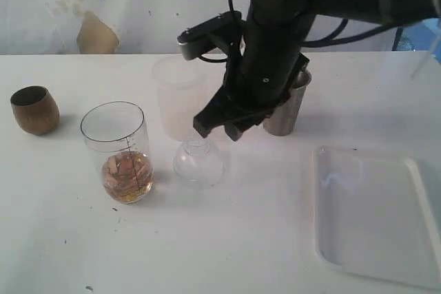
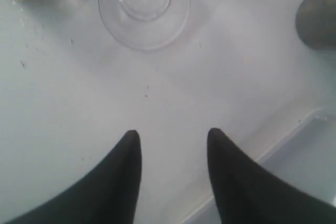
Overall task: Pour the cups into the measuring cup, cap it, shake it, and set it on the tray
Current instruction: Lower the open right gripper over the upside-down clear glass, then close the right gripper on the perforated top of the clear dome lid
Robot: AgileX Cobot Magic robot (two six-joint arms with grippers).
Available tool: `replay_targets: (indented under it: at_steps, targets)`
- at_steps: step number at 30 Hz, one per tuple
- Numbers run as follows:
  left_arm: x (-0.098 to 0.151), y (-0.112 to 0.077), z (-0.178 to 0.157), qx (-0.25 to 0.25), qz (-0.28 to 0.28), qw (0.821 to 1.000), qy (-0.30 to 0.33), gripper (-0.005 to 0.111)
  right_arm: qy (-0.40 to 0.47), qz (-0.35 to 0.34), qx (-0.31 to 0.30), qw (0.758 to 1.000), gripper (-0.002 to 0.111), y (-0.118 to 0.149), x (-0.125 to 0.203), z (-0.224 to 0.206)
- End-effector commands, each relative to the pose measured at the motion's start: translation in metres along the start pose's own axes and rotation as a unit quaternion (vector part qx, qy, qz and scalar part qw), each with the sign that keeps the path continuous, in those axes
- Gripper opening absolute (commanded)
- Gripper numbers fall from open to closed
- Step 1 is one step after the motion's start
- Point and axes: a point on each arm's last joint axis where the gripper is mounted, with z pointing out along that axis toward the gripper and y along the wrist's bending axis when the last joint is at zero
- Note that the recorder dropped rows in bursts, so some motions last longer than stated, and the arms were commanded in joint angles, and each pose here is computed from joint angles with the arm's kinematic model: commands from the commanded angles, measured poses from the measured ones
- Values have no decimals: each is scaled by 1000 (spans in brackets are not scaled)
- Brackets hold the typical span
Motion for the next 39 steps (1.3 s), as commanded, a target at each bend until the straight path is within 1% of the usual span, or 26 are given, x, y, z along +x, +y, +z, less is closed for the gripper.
replay_targets:
  at_steps: [1,2,6,17,20,27,35,39]
  targets:
    - [1,-1,0,4,-8,1000,-4,0,-1,-4,0,1000,55,-2,-20,10]
    - [1,-1,0,4,-8,1000,-4,0,-3,-1,-6,1000,57,-1,-24,14]
    - [1,-1,0,4,-8,1000,-4,0,-4,5,-22,1000,57,3,-35,38]
    - [1,-1,0,4,-8,1000,-4,0,-52,-3,-22,998,58,4,-56,73]
    - [1,-1,0,4,-8,1000,-4,0,-53,-2,-23,998,61,4,-60,81]
    - [1,-1,0,4,-8,1000,-4,0,-24,-6,-28,999,61,6,-56,94]
    - [1,-1,0,4,-8,1000,-4,0,-23,-7,-28,999,61,6,-56,102]
    - [1,-1,0,4,-8,1000,-4,0,-16,-7,-29,999,61,7,-56,114]
